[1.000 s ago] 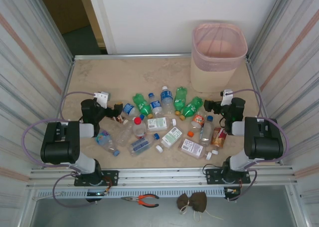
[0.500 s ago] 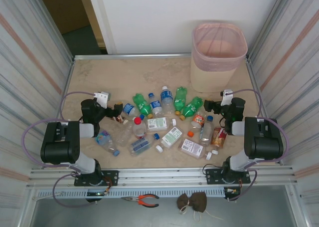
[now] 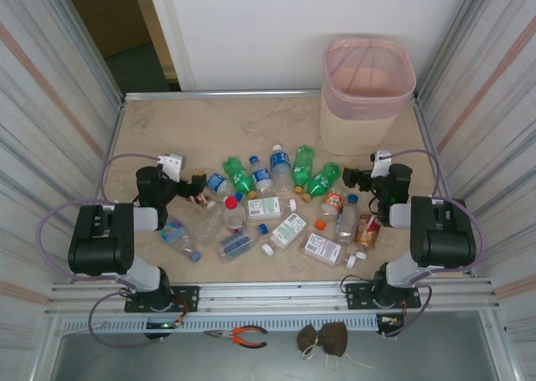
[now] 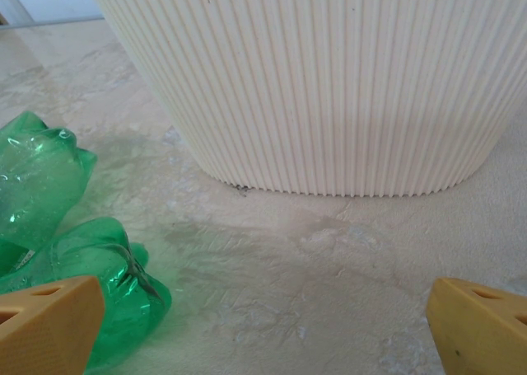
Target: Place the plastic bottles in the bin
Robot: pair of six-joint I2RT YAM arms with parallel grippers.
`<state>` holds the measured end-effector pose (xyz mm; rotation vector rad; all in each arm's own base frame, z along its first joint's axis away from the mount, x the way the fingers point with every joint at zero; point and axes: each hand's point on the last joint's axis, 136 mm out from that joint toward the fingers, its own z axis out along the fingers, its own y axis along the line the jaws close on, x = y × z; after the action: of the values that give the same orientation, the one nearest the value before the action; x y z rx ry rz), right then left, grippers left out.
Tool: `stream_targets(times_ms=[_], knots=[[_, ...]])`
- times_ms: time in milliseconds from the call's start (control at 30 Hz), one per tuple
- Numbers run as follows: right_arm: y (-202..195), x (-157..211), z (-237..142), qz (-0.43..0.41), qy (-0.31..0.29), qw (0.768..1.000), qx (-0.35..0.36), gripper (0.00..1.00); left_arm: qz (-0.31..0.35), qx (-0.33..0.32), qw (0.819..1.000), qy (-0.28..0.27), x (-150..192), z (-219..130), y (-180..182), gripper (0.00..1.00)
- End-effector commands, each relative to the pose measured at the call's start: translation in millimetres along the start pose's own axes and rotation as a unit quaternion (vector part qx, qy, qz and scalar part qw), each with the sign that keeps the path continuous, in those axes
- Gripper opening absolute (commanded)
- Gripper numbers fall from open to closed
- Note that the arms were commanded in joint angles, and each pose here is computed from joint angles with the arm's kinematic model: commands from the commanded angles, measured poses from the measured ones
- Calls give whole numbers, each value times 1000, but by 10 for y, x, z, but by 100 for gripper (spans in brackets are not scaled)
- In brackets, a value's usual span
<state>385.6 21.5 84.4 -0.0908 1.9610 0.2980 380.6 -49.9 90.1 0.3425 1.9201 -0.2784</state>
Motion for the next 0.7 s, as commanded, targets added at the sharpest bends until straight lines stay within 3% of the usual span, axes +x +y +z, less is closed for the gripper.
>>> stream_targets(times_ms=[0,433,667], knots=[[-31,-72,-31,-13,-8,1000,16,99,7,-10,1000,-16,-118,-37,39,99],[-93,-344,-228,13,17,998,62,99,-7,-63,998,-8,-462,-231,129,99],[-72,-409,-552,102,76,987,99,99,-101,-107,989,11,-739,-411,245,99]])
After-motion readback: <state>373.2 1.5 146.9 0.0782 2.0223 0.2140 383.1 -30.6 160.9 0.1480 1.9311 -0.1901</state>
